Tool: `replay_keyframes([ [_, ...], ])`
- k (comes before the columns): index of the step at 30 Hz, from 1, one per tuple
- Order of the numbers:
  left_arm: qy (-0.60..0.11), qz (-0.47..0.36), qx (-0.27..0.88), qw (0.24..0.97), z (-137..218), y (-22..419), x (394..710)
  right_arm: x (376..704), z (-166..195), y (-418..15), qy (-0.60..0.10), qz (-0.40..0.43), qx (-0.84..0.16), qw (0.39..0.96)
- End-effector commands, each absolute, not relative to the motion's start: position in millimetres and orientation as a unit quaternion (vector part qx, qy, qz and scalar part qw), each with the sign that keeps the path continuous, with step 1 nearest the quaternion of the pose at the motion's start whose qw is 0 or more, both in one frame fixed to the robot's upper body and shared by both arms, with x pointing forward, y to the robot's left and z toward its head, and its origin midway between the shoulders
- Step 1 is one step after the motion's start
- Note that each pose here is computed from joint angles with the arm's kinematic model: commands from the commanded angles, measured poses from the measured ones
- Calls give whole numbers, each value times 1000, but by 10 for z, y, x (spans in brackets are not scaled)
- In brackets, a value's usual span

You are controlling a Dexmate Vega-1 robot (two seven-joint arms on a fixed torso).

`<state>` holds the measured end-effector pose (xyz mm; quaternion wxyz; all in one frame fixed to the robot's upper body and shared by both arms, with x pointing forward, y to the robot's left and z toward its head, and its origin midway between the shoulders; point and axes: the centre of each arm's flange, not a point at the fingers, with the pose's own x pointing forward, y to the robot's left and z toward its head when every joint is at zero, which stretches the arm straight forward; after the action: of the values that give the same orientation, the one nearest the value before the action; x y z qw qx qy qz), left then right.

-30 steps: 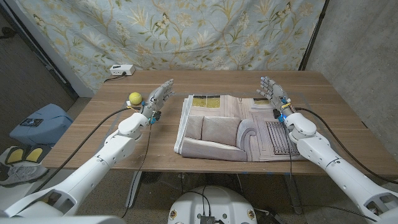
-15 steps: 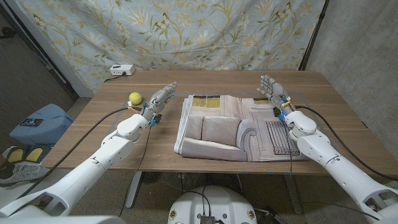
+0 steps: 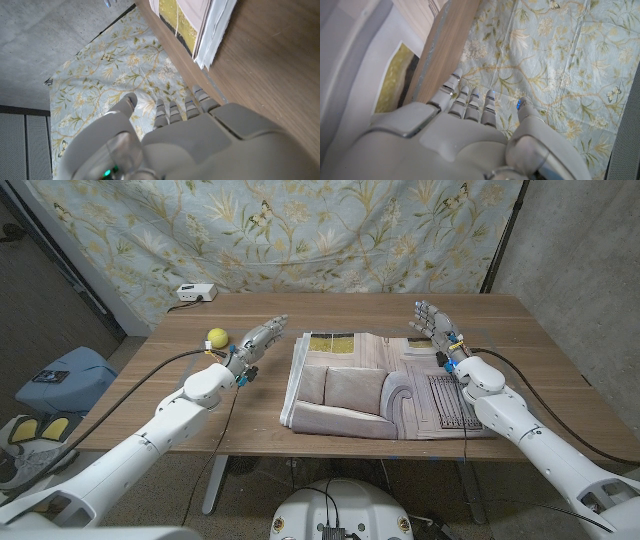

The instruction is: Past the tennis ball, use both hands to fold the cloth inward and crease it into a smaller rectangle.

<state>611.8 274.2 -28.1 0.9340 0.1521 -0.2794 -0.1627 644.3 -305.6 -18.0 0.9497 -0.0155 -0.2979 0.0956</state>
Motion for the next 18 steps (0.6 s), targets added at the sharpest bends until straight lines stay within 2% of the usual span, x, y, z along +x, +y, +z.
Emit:
replay_keyframes([
  [1, -285, -180, 200, 920, -257, 2688, 6010, 6457, -118, -3138, -300, 96, -23, 949],
  [18, -270, -232, 285, 890, -187, 2540, 5926, 6429, 124, -3270, -301, 99, -50, 947],
])
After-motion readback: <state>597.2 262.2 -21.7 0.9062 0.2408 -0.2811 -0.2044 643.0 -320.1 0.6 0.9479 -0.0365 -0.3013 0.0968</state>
